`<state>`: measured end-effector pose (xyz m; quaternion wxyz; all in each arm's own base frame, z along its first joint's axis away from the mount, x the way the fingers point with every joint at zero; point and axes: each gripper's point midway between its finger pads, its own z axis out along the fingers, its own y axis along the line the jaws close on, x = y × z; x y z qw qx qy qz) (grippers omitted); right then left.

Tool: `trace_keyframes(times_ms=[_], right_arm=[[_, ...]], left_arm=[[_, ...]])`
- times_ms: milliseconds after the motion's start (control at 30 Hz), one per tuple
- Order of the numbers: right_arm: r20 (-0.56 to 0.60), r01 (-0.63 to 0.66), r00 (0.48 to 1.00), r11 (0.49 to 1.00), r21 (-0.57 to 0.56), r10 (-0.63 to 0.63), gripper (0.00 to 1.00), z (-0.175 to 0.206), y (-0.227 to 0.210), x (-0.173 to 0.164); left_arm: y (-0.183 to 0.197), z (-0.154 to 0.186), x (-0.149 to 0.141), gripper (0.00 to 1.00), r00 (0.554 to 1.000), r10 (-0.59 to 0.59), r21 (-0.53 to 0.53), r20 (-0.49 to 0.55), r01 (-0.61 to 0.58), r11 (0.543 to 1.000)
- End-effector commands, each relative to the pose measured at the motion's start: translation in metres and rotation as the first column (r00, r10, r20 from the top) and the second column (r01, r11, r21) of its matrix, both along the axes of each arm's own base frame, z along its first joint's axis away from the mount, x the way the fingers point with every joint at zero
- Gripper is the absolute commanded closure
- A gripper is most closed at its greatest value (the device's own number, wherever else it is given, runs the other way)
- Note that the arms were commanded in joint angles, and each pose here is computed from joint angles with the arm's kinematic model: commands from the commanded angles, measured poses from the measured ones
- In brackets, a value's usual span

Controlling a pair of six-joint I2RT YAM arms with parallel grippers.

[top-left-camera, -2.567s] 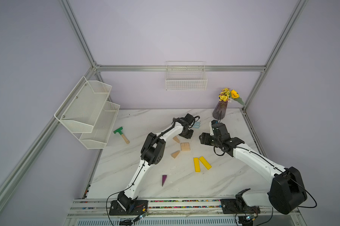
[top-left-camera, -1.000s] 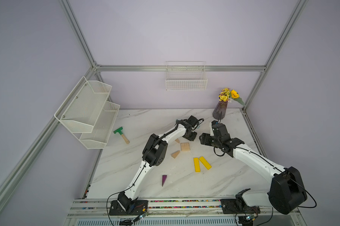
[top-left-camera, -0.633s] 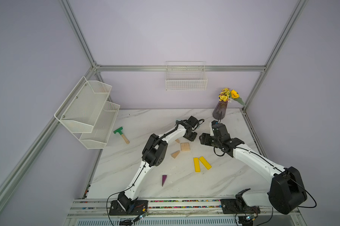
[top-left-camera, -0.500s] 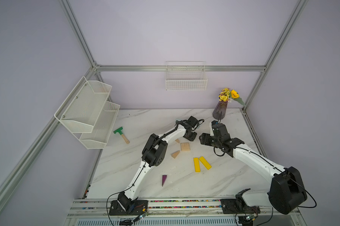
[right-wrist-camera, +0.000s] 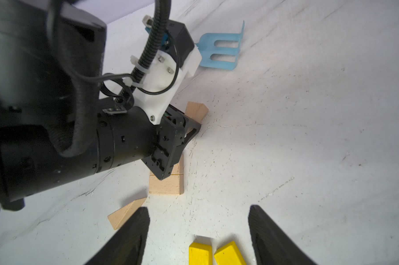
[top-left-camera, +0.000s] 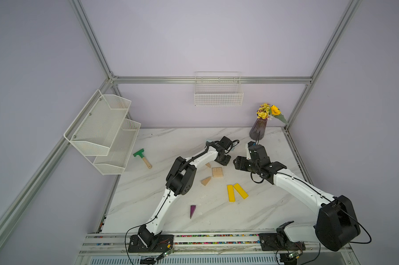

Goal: Assemble a small pinwheel with building blocks
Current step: Assemble the building block at the center of the board.

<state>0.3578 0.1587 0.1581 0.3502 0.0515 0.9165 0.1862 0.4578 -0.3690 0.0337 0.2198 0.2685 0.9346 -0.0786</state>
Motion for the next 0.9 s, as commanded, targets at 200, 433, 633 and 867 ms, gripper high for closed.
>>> trace_keyframes(times_ms=[200, 433, 633, 867], right_arm=[[0.037, 0.009, 0.999, 1.000, -0.024, -0.008, 0.28, 0.013, -0.004, 0.009], [0.071, 0.003, 0.997, 0.998, -0.069, 0.002, 0.27, 0.030, -0.008, 0.015], [0.098, -0.145, 0.983, 0.983, -0.111, 0.156, 0.28, 0.039, 0.014, 0.016], [0.090, -0.540, 0.802, 0.781, -0.313, 0.590, 0.28, 0.019, 0.107, -0.029]], left_arm=[[0.006, 0.032, -0.003, 0.45, 0.999, 0.040, -0.066, 0.001, -0.040, 0.997], [0.017, 0.087, 0.014, 0.34, 0.988, 0.130, -0.184, 0.077, -0.114, 0.976], [0.042, 0.162, 0.020, 0.32, 0.962, 0.219, -0.320, 0.163, -0.158, 0.934], [0.131, 0.216, -0.004, 0.26, 0.893, 0.416, -0.405, 0.171, -0.321, 0.856]])
